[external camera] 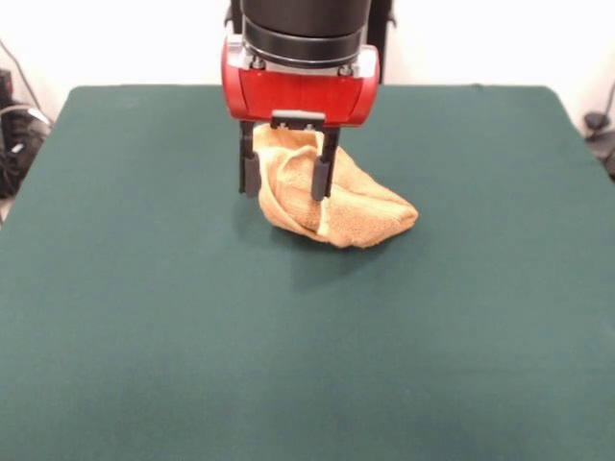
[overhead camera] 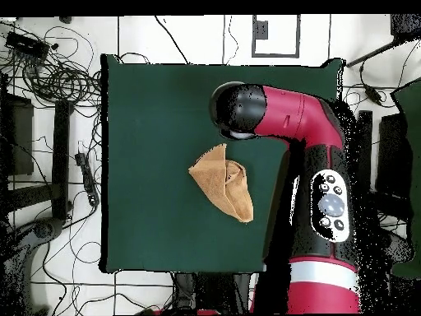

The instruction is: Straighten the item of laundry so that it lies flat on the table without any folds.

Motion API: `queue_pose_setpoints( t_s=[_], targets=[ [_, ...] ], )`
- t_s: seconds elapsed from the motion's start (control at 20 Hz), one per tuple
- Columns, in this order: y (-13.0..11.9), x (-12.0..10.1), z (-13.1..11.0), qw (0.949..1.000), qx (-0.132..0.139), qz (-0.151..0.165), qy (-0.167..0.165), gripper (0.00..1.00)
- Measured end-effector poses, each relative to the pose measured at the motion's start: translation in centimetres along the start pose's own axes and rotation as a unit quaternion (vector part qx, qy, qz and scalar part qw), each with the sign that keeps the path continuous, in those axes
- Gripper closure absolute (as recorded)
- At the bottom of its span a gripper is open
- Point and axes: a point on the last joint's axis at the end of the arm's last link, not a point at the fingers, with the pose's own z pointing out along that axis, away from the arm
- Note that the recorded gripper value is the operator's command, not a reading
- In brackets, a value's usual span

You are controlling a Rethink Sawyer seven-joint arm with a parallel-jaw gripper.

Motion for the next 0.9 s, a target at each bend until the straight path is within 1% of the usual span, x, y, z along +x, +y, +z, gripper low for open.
queue_pose_setpoints(
  t_s=[0.35, 0.7, 0.9],
  targets=[
    [0.2, 0.8, -0.5, 1.0, 0.0, -0.001, -0.004, 0.0],
    [0.1, 0.7, -1.1, 1.0, 0.001, 0.0, -0.008, 0.0],
    [0.2, 0.8, -1.0, 1.0, 0.001, -0.001, -0.008, 0.0]
  ],
)
